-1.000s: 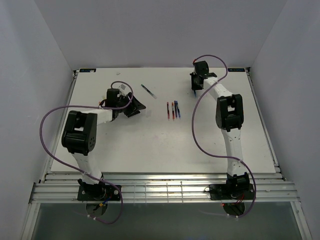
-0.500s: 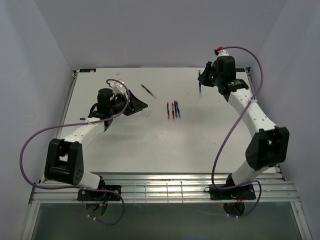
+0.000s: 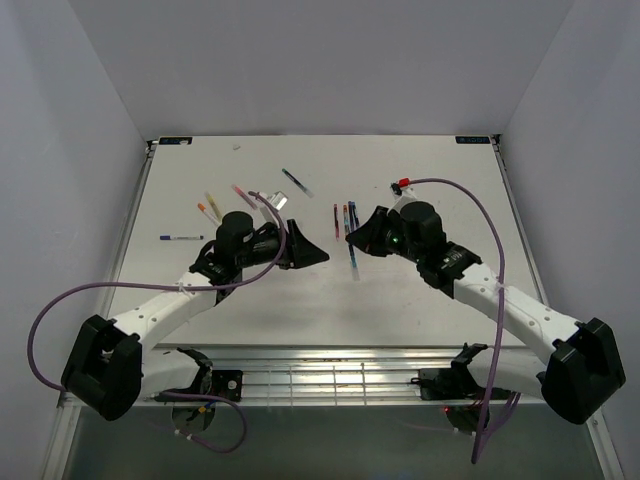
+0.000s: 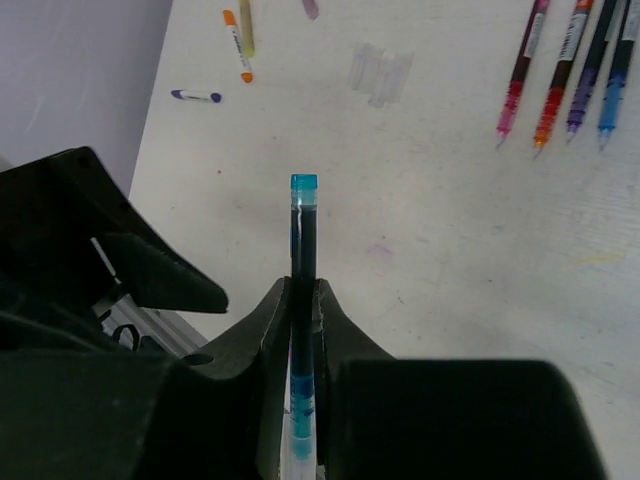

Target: Open the pen caps

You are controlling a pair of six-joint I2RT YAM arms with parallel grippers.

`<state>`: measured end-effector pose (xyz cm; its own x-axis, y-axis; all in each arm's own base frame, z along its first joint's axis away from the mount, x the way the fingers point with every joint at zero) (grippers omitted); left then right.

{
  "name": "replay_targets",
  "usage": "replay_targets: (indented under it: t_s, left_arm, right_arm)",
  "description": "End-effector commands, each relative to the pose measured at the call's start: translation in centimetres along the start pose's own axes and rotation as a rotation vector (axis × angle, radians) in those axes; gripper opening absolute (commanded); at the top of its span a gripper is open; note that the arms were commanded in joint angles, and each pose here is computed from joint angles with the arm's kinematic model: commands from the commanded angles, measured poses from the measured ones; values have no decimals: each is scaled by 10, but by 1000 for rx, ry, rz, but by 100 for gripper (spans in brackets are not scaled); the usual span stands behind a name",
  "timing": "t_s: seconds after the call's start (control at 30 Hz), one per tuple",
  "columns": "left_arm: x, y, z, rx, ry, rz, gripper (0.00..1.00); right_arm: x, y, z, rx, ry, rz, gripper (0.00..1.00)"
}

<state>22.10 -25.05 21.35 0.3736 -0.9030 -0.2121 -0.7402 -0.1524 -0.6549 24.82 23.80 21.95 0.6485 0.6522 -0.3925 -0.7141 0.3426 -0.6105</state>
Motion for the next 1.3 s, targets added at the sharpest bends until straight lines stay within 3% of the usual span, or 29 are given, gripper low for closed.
replay_targets:
  t_s: [0.0,0.83,1.03,1.07,1.27]
  left_arm:
    - [1,6,-12,-20,53,-9,66]
    - [29,46,-14,-67,106,139,65]
    - [32,46,-15,-70,112,148,53]
    - [32,47,-14,-73,114,152,46]
    - [32,52,-10,-85,98,158,27]
  right_arm:
    - [-5,-11,24,51,-84,-136,8]
    - [16,13,42,46,-154,-146,8]
    - [18,16,40,41,-158,-141,8]
    - [18,16,40,40,-157,-145,8]
    - [20,20,39,38,-164,-129,8]
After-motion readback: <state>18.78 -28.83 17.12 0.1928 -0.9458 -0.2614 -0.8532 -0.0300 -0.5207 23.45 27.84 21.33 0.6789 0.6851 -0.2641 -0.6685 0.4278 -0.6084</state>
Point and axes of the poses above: each gripper's point midway between its finger pads, its own x axis out along the fingers, its own z axis along the line the jaws close on, y = z × x, the point moved 4 cm from there along -x, back along the fingers, and after that the axes turned 4 degrees about x, right-handed, at the moved point
